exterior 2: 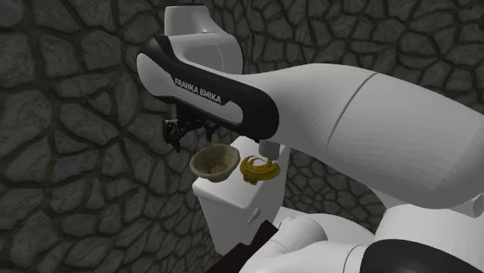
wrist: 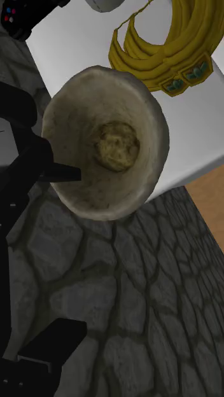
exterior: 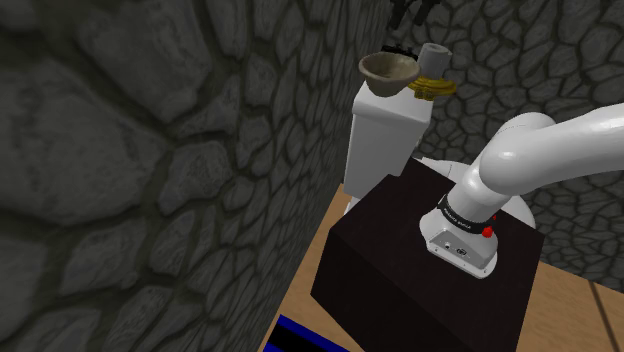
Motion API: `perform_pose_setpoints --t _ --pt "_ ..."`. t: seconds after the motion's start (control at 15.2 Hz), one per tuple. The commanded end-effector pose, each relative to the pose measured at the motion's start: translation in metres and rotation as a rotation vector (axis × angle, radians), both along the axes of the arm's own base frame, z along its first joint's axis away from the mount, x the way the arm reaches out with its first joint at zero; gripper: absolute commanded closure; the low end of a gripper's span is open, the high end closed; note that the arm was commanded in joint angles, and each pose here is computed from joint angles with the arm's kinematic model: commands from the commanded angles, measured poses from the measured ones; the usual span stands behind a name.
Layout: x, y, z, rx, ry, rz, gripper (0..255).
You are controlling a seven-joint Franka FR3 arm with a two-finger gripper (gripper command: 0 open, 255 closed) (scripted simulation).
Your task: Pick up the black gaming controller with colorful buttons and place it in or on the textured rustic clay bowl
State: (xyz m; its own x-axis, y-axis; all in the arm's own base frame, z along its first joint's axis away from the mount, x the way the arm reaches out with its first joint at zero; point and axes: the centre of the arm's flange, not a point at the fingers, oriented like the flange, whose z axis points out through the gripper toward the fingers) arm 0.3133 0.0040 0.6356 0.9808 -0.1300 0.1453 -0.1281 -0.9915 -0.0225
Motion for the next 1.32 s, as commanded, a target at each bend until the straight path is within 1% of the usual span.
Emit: perform_pose_setpoints --t 0.0,0.59,1.25 --pt "0.000 0.000 0.000 0.000 0.000 0.000 0" --pt "0.009 -0.105 -0.046 -0.054 -0.037 0.180 0" --pt "0.043 -0.220 -0.090 -0.114 -0.077 0.380 0"
